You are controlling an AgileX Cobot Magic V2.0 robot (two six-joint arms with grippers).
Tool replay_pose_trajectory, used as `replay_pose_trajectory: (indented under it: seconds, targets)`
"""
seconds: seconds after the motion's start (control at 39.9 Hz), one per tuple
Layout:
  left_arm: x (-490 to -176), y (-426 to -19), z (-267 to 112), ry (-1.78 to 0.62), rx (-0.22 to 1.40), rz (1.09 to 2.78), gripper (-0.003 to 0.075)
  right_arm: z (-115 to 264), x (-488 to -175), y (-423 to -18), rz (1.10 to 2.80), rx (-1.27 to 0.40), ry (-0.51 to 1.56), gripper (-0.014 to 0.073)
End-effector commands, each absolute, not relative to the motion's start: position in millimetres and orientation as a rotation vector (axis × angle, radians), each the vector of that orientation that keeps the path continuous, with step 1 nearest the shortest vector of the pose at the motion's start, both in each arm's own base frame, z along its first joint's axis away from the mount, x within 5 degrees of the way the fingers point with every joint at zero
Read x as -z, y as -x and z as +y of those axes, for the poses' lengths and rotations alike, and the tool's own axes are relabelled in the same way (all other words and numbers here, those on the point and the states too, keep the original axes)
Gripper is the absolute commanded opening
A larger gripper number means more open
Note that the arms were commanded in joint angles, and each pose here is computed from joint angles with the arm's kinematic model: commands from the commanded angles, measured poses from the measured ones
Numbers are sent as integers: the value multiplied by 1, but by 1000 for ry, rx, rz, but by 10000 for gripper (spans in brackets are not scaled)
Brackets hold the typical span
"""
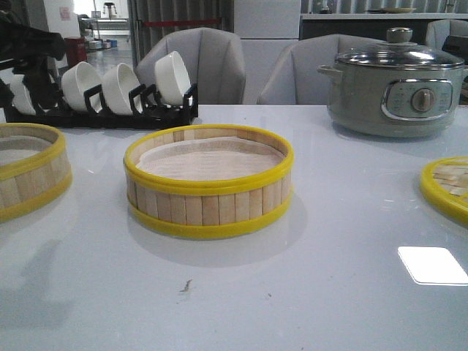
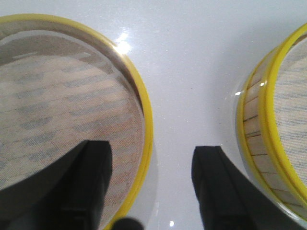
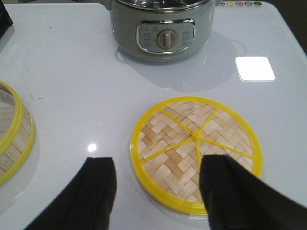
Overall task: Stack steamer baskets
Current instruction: 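Close the left gripper on the yellow rim of the far-left basket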
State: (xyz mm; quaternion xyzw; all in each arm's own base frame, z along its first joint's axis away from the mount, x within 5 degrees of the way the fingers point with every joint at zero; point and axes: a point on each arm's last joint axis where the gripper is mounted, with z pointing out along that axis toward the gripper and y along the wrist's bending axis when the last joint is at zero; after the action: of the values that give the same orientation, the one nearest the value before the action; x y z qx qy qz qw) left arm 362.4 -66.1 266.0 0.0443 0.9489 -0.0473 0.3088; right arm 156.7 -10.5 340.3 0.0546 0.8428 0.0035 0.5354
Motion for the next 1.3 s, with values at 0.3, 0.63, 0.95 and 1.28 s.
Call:
replay_pose_trajectory:
  seconds: [0.3,0.63,0.95,1.28]
  targets:
    - [-280,-377,-70,-138,120,2380,442,-12,-360,-159,1886,1,-125,495]
    - [-271,-396,-74,-139,118,2394,442,-12,-360,-159,1886,1,-125,495]
    - [-264,-410,-76,-140,115,2413,442,-12,-360,-159,1886,1,-125,495]
    - [-248,-417,-76,-155,91,2454,442,-12,-360,-159,1886,1,-125,495]
